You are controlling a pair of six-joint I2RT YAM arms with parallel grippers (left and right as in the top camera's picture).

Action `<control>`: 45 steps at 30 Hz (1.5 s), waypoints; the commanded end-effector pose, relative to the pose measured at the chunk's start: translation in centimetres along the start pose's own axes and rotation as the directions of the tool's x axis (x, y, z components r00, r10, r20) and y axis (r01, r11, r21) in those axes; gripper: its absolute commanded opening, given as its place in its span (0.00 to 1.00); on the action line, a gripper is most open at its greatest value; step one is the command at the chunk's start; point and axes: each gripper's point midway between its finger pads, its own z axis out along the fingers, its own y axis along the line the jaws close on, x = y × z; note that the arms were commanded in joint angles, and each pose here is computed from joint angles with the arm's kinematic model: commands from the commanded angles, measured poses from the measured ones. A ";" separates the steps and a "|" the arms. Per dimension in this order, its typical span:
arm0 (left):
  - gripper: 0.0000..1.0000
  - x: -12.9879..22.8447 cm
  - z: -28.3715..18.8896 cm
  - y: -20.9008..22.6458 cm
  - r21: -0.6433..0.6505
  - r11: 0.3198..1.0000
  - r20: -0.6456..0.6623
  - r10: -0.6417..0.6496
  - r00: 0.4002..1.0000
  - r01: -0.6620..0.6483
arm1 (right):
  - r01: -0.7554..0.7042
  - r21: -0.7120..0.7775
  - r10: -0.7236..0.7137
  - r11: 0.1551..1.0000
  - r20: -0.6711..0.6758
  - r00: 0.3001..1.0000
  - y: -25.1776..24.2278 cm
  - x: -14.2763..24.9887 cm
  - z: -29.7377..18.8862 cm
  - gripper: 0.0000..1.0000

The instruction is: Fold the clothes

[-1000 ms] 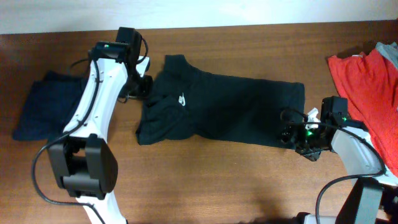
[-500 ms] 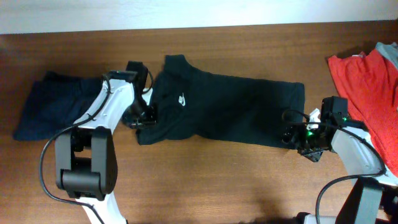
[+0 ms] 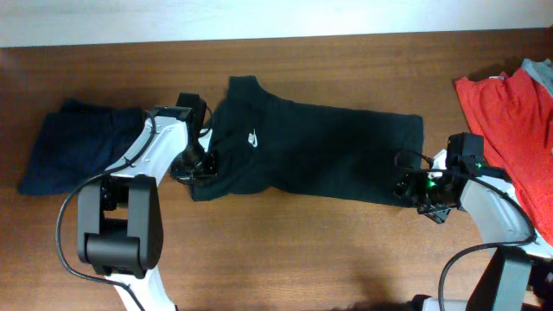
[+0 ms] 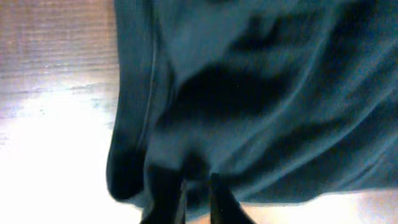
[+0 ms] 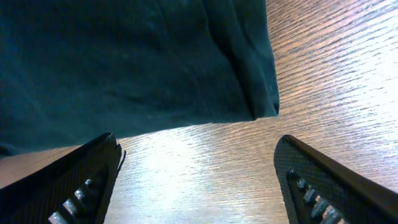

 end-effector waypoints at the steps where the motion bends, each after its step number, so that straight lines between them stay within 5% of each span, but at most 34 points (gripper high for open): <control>1: 0.24 -0.8 -2.9 0.6 0.004 1.000 0.052 -0.017 0.999 0.017 | -0.008 0.008 0.008 1.000 0.035 0.999 0.0 -0.8 -0.6 0.80; 4: 0.46 -1.2 -4.3 1.6 0.012 0.999 0.091 -0.045 0.995 0.044 | -0.008 0.008 0.007 1.000 0.035 0.999 0.0 -0.8 -0.6 0.80; 7: 0.53 -1.4 -4.0 2.6 0.017 0.997 0.093 -0.072 0.993 0.071 | -0.008 0.008 0.008 1.000 0.035 0.999 0.0 -0.8 -0.6 0.80; 13: 0.54 -2.1 -2.0 0.8 0.129 0.992 0.081 -0.012 0.997 0.002 | -0.008 0.008 0.008 1.000 0.035 0.999 0.0 -0.8 -0.6 0.80; 23: 0.53 -2.0 0.8 0.8 0.125 0.992 0.020 -0.007 1.000 0.004 | -0.006 0.033 0.004 0.999 0.059 0.998 -0.4 -1.3 -0.7 0.80; 33: 0.01 -2.6 0.8 1.0 0.118 0.993 0.043 0.015 0.999 -0.020 | -0.006 0.056 0.002 0.998 0.074 0.997 -0.8 -1.6 -0.7 0.81; 39: 0.01 -2.7 0.5 3.4 0.104 0.994 0.041 -0.045 0.998 0.040 | -0.015 0.126 0.004 0.992 0.085 0.996 -2.0 -1.7 -0.8 0.83; 45: 0.01 -2.8 0.1 4.6 0.148 0.985 0.037 -0.095 0.995 0.088 | -0.029 0.140 0.021 0.990 0.055 0.998 -2.4 -1.4 0.0 0.61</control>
